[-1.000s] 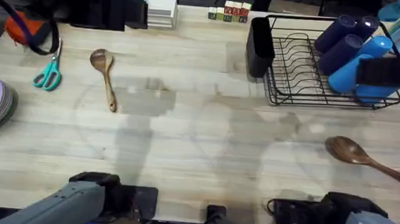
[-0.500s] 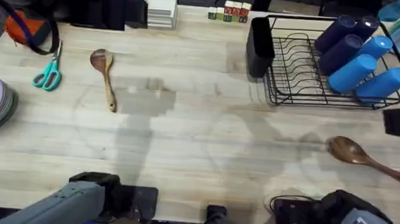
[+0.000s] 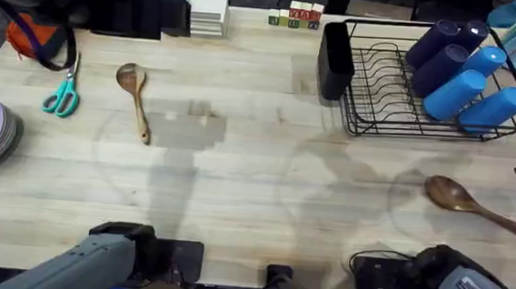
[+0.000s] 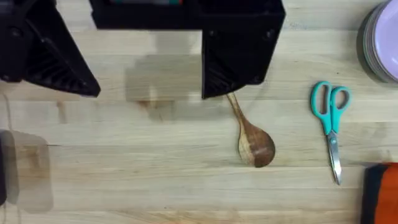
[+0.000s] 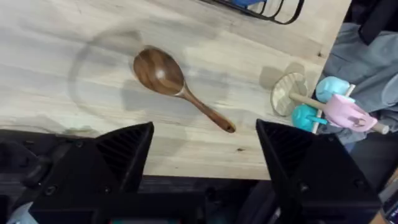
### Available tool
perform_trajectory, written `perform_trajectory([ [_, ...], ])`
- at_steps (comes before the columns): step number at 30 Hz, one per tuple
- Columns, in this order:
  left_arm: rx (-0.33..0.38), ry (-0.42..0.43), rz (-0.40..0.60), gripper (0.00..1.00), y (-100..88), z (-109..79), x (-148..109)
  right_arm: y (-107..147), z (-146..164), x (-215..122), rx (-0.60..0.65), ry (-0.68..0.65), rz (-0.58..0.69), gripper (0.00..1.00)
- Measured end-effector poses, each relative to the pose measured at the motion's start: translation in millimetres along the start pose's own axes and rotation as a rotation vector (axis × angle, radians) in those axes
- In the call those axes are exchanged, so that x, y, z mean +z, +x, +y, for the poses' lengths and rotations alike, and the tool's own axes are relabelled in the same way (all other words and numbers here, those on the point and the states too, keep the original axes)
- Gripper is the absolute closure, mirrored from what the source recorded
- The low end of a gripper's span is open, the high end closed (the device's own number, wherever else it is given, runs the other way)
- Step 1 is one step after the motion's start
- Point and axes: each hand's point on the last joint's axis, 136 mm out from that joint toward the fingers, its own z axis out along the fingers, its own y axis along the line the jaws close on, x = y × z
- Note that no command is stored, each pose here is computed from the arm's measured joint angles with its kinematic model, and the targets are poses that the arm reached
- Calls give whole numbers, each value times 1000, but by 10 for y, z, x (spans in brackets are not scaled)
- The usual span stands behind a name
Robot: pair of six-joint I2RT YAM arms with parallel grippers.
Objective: Pick up the spoon on the table one by one and put them onto the rack
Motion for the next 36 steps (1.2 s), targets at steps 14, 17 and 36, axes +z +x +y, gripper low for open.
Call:
perform_trajectory([
  [14,0,0,0,8,0,0,0,134,-115,29,-186,41,97,10],
  [17,0,0,0,8,0,0,0,130,-131,111,-239,8,121,10],
  [36,0,0,4,8,9,0,0,381,-243,472,-191,-206,115,10],
])
